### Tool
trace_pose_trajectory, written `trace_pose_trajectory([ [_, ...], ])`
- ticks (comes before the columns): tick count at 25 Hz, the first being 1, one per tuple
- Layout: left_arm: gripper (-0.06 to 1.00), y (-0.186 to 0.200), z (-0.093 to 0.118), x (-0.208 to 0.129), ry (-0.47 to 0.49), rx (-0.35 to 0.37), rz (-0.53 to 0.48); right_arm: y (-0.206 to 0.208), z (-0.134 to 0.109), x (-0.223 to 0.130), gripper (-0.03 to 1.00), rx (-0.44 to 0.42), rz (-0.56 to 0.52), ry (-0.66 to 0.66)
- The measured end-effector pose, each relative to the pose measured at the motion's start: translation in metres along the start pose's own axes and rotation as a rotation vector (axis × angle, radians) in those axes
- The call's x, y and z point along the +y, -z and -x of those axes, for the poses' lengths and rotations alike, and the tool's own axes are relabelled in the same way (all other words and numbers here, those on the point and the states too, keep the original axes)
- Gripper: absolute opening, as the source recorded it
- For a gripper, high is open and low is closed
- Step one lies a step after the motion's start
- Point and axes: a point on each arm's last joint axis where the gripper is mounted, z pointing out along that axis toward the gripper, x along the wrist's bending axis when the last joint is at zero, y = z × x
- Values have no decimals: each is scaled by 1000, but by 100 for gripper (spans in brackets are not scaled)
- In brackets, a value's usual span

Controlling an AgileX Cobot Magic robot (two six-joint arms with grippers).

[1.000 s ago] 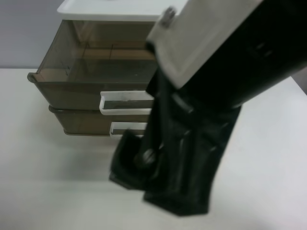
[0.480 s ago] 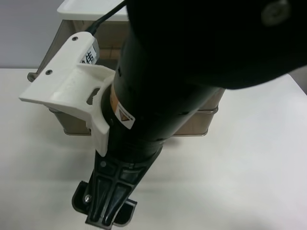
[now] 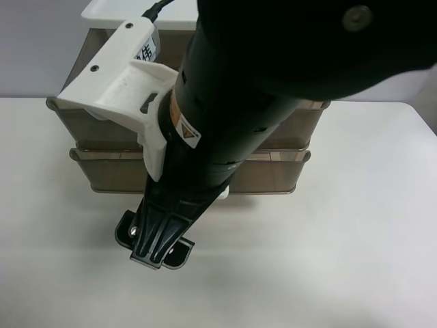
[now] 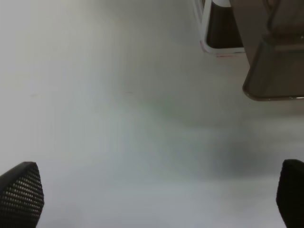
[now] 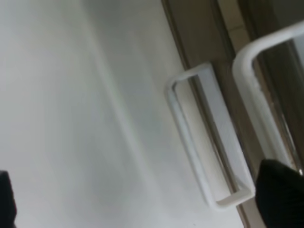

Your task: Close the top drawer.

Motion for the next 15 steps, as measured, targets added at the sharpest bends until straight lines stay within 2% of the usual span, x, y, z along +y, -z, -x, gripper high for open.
trace_pose_trajectory([
  [4,99,0,0,0,0,0,0,-1,8,-1,99,-8,-5,-25],
  [11,99,0,0,0,0,0,0,-6,38,-3,99,-41,27,-53],
  [15,99,0,0,0,0,0,0,-7,48,-3,99,-54,47,-62],
])
